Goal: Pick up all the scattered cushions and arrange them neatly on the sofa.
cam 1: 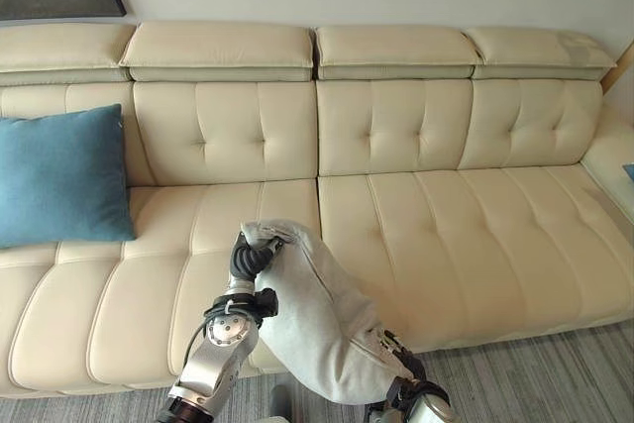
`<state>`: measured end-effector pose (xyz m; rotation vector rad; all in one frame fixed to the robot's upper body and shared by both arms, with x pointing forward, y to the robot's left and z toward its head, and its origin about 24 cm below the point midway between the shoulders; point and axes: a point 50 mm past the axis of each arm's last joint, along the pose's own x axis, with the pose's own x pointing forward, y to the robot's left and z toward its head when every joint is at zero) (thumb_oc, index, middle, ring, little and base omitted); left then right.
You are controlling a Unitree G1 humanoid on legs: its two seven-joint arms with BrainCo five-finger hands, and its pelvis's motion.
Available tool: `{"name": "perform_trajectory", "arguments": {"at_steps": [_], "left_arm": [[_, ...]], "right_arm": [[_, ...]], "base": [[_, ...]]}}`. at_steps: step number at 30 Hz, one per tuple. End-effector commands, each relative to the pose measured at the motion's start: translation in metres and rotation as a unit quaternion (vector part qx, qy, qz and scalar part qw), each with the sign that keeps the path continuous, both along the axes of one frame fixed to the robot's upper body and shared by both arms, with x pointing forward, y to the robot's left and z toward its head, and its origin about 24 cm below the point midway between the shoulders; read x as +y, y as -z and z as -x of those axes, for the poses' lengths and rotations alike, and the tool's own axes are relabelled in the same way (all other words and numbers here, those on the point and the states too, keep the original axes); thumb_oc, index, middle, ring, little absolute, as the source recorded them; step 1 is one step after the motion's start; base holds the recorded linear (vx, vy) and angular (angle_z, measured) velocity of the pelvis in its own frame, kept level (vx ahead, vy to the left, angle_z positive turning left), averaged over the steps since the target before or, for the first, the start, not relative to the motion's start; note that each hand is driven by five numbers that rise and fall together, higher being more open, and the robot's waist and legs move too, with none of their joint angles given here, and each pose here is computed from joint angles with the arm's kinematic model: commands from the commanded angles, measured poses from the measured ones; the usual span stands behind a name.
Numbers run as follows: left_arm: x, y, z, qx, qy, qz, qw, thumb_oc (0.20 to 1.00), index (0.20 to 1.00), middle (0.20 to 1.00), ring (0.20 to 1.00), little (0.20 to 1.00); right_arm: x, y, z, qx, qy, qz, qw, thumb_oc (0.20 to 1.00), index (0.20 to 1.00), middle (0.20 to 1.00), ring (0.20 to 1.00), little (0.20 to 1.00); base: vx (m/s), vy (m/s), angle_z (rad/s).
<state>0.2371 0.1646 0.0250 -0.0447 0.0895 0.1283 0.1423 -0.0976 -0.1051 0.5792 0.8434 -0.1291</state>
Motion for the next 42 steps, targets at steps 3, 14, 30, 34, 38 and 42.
{"name": "perform_trajectory", "arguments": {"at_steps": [3,14,30,34,38,42], "left_arm": [[-0.036,-0.059,-0.02,-0.144,0.064,0.091,0.983,0.2,0.2,0.2,0.2,0.2],[-0.028,-0.055,-0.019,-0.135,0.031,0.102,0.985,0.2,0.2,0.2,0.2,0.2],[-0.048,-0.073,-0.044,-0.165,0.037,0.065,0.983,0.2,0.2,0.2,0.2,0.2],[-0.054,-0.08,-0.058,-0.173,0.034,0.041,0.984,0.2,0.2,0.2,0.2,0.2],[-0.058,-0.09,-0.074,-0.18,0.031,0.021,0.983,0.2,0.2,0.2,0.2,0.2],[-0.057,-0.101,-0.083,-0.195,0.023,0.013,0.98,0.2,0.2,0.2,0.2,0.2]], "right_arm": [[0.059,-0.046,-0.039,-0.1,0.008,-0.17,0.98,0.2,0.2,0.2,0.2,0.2],[0.047,-0.11,-0.088,-0.251,0.045,-0.179,0.95,0.2,0.2,0.2,0.2,0.2],[0.015,-0.219,-0.155,-0.488,0.007,0.008,0.873,0.2,0.2,0.2,0.2,0.2],[0.007,-0.245,-0.178,-0.519,0.005,0.078,0.851,0.2,0.2,0.2,0.2,0.2],[0.004,-0.264,-0.192,-0.535,-0.006,0.131,0.834,0.2,0.2,0.2,0.2,0.2],[0.0,-0.273,-0.202,-0.538,-0.008,0.164,0.827,0.2,0.2,0.2,0.2,0.2]], "base": [[0.0,0.0,0.0],[0.0,0.0,0.0],[0.02,-0.013,0.05],[-0.02,-0.024,0.06],[-0.05,-0.025,0.06],[-0.03,-0.009,0.04]]}}
